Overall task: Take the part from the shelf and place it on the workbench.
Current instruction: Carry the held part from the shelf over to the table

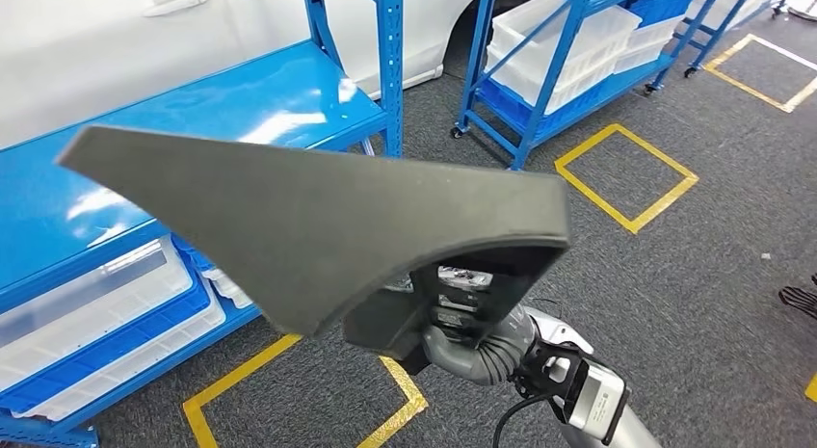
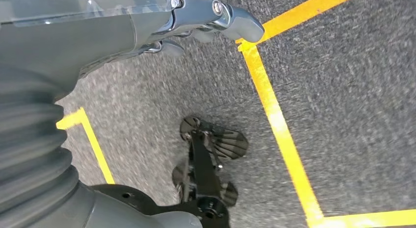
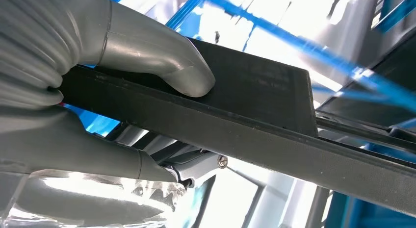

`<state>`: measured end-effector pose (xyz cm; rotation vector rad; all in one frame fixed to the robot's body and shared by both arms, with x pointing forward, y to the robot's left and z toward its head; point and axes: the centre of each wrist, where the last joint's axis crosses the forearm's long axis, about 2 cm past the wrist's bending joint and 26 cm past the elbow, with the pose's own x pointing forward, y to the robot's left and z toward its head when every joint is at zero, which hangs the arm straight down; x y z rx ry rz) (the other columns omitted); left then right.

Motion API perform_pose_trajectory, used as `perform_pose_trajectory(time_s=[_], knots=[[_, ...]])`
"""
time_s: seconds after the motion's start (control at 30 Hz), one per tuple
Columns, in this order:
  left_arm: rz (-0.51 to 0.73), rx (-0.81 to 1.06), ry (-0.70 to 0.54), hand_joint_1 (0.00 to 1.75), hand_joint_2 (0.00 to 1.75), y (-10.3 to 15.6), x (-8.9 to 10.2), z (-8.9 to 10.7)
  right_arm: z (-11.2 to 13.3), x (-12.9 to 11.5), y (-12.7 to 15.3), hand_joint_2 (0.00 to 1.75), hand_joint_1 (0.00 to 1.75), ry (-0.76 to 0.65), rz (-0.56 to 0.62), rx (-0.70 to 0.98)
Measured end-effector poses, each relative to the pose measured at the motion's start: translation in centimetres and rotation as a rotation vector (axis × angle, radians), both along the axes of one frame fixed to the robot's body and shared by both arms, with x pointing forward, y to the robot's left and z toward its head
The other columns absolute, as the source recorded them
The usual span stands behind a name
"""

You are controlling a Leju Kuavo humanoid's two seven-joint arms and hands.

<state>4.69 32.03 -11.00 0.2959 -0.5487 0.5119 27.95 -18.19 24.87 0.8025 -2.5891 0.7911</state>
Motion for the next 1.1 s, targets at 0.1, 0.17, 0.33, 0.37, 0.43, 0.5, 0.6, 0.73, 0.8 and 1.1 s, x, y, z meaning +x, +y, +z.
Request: perform_pose_trajectory(time_s=[0.1,0.17,0.33,0.37,0.43,0.5,0.6,0.73,0.8,1.1], knots=[[-0.004,-0.014,-0.002,0.0,1.75,0.0,-0.1,0.0,-0.3,0.3,-0.4,1.75,1.75,0.016,-0.026,0.007],[-0.004,-0.025,-0.004,0.0,1.75,0.0,0.0,0.0,-0.2,0.6,-0.8,1.75,1.75,0.019,-0.043,0.018],[-0.002,-0.048,0.011,0.0,1.75,0.0,0.2,0.0,-0.3,0.8,-1.6,1.75,1.75,0.025,-0.083,0.036],[-0.002,-0.049,0.013,0.0,1.75,0.0,0.3,0.0,-0.4,0.8,-1.8,1.75,1.75,0.028,-0.089,0.038],[0.0,-0.05,0.018,0.0,1.75,0.1,0.2,0.0,-0.5,0.8,-1.9,1.75,1.75,0.032,-0.097,0.041],[0.003,-0.048,0.027,0.0,1.75,0.2,0.0,0.0,-0.9,0.6,-2.0,1.75,1.75,0.043,-0.103,0.043],[0.011,-0.047,0.032,0.0,1.75,0.5,-0.3,0.0,-1.6,0.0,-2.0,1.75,1.75,0.066,-0.11,0.041],[0.018,-0.046,0.032,0.0,1.75,1.2,-0.4,0.0,-1.7,-0.5,-1.9,1.75,1.75,0.069,-0.113,0.057],[0.023,-0.039,0.036,0.0,1.75,1.4,-0.4,0.0,-1.7,-0.7,-1.8,1.75,1.75,0.071,-0.112,0.066],[0.041,0.002,0.064,0.0,1.75,1.9,-0.5,0.1,-1.5,-1.0,-1.5,1.75,1.75,0.067,-0.1,0.078]])
